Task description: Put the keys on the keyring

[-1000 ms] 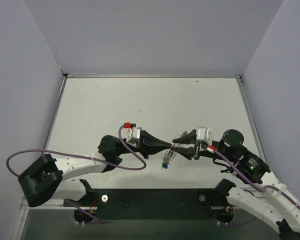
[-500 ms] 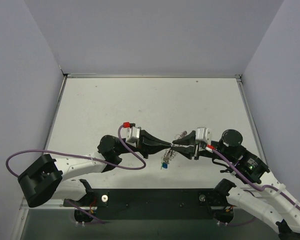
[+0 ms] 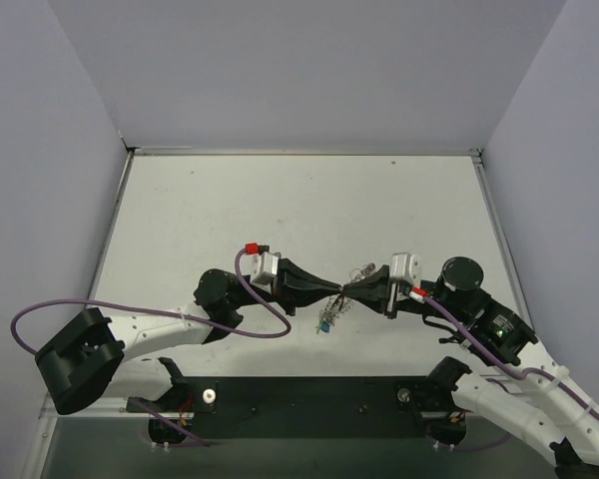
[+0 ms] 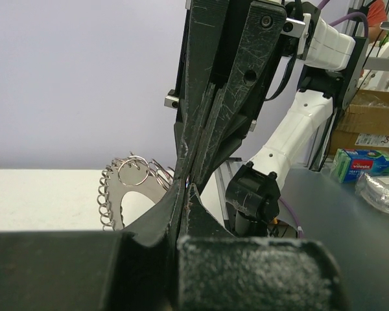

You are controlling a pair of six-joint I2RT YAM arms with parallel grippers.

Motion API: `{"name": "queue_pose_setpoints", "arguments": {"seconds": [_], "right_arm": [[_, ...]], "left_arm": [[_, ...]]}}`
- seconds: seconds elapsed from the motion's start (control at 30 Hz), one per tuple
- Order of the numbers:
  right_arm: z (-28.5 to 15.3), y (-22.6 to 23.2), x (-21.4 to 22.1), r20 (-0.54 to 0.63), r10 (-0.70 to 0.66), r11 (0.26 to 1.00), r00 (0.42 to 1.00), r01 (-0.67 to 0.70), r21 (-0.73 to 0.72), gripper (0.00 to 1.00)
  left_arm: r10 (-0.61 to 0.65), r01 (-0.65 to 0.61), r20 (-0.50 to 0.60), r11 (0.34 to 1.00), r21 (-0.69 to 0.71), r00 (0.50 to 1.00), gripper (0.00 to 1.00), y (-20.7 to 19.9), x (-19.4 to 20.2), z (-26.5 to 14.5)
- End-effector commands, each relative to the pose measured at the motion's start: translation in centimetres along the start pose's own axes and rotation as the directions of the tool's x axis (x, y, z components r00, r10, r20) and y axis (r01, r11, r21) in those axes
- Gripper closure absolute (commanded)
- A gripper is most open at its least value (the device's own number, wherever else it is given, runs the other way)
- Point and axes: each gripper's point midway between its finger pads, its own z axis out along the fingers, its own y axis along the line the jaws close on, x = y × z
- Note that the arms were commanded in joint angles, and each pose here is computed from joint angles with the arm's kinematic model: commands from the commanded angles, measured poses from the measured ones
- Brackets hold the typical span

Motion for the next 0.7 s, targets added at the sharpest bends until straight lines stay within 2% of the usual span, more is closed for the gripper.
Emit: {"name": "queue_pose_setpoints", "arguments": {"seconds": [0.0,0.27,0.4,0.53,0.67], "right_arm": [[0.2,0.2,-0.4,0.017,-0.017,0.999,1.000,0.017,-0.029,1.00],[0.0,0.1,-0.9,0.015,-0.013,0.999,1.000,0.014,-0.033,1.00],[0.0,0.0,-1.0,-0.022,0.013,0.999,1.000,-0.014,-0.041,1.00],[0.0,0.0,-1.8,-0.050,0.033,0.997,0.998,-0.036,-0.063,1.00],[0.1,0.1,-1.7,-0.084,0.048,0.995,0.995,-0.055,-0.083,1.00]], "left_arm": [[0.217,-0.259,0.349,0.963,0.079,0.912,1.00,-3.5,-10.3,0.1],[0.218,-0.252,0.340,0.966,0.058,0.915,1.00,-3.0,-10.5,-0.1],[0.235,-0.256,0.288,0.966,0.037,0.928,0.98,-2.5,-10.2,0.1],[0.238,-0.240,0.176,0.971,-0.011,0.955,0.85,-1.4,-9.4,0.2],[0.259,-0.255,0.081,0.965,-0.054,0.963,0.63,-0.5,-9.0,0.1]]}}
